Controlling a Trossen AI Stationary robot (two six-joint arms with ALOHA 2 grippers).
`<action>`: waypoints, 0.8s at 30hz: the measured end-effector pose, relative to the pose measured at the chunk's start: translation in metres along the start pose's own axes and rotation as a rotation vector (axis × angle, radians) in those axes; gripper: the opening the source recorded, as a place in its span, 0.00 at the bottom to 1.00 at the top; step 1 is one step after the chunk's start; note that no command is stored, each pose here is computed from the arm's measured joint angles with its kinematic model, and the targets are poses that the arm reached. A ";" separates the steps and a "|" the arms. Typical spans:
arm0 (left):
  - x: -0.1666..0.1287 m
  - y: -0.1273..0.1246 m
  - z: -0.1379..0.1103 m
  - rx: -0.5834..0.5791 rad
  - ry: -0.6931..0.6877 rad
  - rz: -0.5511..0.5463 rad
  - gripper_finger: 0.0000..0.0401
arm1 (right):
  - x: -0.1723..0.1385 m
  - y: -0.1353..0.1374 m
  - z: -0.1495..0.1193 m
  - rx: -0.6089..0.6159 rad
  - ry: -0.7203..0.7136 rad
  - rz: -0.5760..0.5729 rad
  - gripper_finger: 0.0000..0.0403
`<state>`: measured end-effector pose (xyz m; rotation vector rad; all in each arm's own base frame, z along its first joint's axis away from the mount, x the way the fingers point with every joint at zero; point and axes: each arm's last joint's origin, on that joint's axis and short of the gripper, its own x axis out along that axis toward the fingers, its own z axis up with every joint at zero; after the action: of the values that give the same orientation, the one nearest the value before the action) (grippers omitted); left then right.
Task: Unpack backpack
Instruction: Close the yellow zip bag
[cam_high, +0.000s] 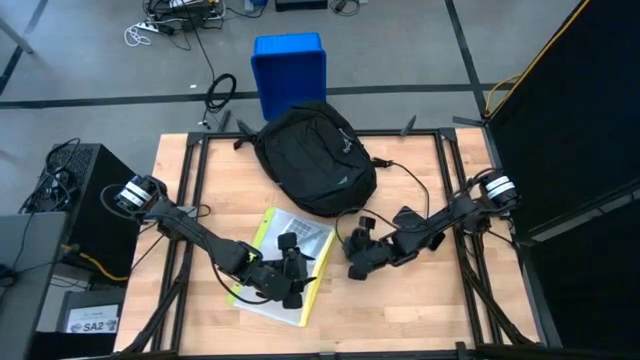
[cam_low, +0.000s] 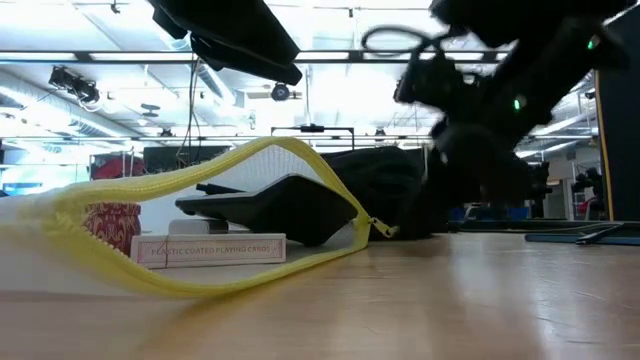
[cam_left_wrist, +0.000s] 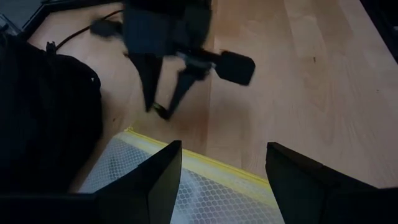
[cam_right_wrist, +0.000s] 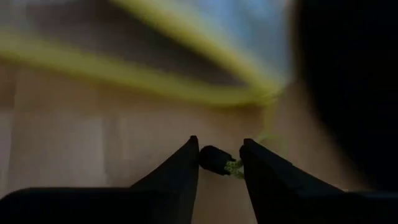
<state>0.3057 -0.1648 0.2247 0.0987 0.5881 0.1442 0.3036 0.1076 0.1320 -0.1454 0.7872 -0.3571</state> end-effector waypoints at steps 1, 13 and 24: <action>0.000 0.000 0.000 0.000 0.000 0.000 0.50 | -0.004 -0.001 0.002 0.016 -0.013 -0.020 0.25; 0.000 0.000 0.000 -0.001 0.000 0.000 0.50 | -0.009 -0.011 -0.006 0.052 0.073 -0.086 0.40; 0.016 -0.006 -0.010 0.016 0.027 0.001 0.50 | 0.011 -0.023 -0.007 0.145 0.162 -0.023 0.53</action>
<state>0.3138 -0.1676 0.2071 0.1132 0.6165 0.1423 0.3000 0.0825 0.1251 0.0101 0.9169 -0.4505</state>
